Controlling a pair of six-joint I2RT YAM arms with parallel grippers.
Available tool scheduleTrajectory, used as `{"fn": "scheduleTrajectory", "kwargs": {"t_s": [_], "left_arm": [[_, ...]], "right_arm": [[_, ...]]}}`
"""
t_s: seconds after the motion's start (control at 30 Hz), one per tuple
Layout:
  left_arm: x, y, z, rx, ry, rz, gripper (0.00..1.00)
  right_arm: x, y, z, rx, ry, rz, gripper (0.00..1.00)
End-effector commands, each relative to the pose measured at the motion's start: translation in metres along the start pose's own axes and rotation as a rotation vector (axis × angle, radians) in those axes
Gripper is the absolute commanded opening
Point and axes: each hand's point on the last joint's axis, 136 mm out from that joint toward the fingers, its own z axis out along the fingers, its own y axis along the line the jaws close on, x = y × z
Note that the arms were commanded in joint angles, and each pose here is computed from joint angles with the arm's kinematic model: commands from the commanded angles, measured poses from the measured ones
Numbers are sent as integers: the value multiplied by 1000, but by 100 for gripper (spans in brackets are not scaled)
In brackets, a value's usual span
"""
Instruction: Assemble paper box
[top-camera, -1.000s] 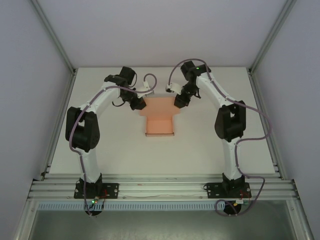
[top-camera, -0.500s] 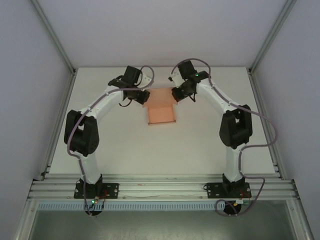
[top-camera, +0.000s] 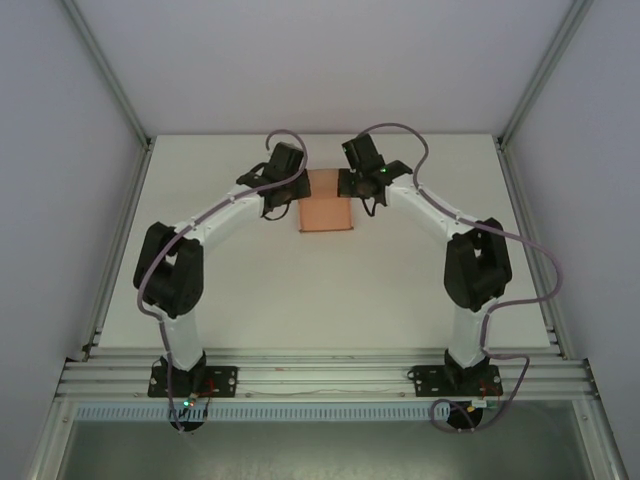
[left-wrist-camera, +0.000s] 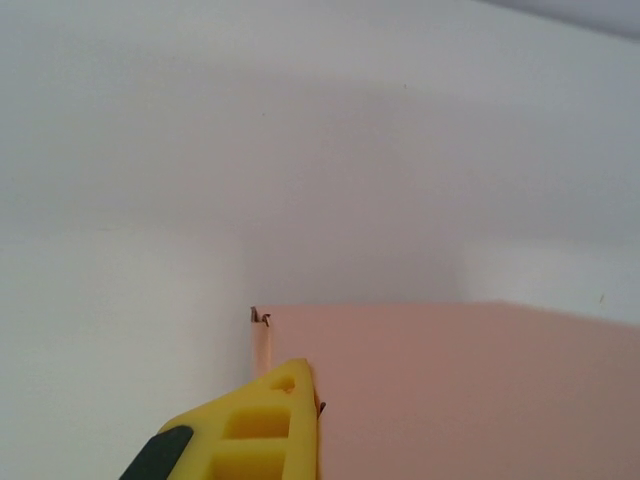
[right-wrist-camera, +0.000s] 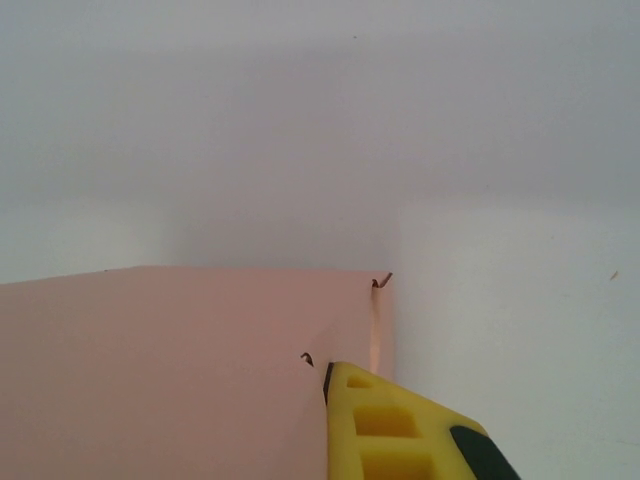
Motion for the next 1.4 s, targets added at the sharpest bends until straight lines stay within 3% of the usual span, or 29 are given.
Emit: {"fn": "scheduleTrajectory", "kwargs": {"t_s": [0.0, 0.43, 0.87, 1.03, 1.23, 1.37], "left_arm": [[-24, -27, 12, 135, -105, -268, 0], [19, -21, 32, 103, -117, -156, 0], [66, -3, 11, 43, -90, 16, 0], [65, -3, 3, 23, -84, 60, 0], [46, -10, -14, 2, -95, 112, 0], [51, -7, -13, 0, -81, 109, 0]], "right_arm": [[-3, 13, 0, -51, -36, 133, 0], [32, -2, 18, 44, -12, 37, 0], [89, -25, 34, 68, -18, 132, 0], [77, -18, 23, 52, -32, 222, 0], [52, -9, 8, 70, -21, 242, 0], [46, -2, 12, 64, -11, 238, 0]]}}
